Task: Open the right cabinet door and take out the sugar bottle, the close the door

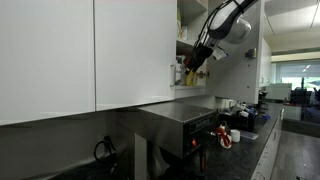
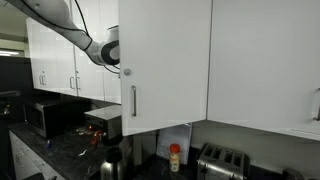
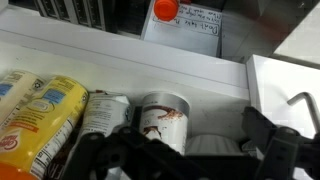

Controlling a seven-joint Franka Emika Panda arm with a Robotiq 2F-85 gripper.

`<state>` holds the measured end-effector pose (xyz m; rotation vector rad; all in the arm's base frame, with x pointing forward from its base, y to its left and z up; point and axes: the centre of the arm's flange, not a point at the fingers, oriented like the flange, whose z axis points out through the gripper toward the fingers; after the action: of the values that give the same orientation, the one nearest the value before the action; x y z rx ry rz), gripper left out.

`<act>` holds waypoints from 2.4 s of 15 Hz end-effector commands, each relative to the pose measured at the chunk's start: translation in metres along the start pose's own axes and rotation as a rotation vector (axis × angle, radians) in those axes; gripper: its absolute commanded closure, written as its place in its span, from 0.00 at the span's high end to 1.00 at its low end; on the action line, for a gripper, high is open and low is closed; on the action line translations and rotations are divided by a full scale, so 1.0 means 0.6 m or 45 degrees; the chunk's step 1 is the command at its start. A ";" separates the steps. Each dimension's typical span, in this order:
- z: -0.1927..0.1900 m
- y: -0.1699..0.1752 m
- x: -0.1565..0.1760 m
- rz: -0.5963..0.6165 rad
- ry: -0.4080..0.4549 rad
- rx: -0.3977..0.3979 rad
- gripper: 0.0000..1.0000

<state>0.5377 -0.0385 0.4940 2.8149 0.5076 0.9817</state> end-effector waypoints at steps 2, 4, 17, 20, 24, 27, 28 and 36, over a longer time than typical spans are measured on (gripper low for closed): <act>0.013 0.029 0.012 0.023 0.028 -0.025 1.00; 0.017 0.037 0.017 0.030 0.034 -0.029 1.00; 0.077 0.059 0.070 0.065 0.054 -0.025 1.00; 0.081 0.062 0.084 0.079 0.088 -0.014 1.00; 0.087 0.063 0.097 0.087 0.136 -0.001 1.00; 0.093 0.062 0.102 0.088 0.163 0.005 1.00; 0.095 0.062 0.103 0.089 0.172 0.006 1.00; 0.106 0.066 0.095 0.090 0.226 0.015 1.00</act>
<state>0.6215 -0.0478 0.4919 2.8085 0.4156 1.2175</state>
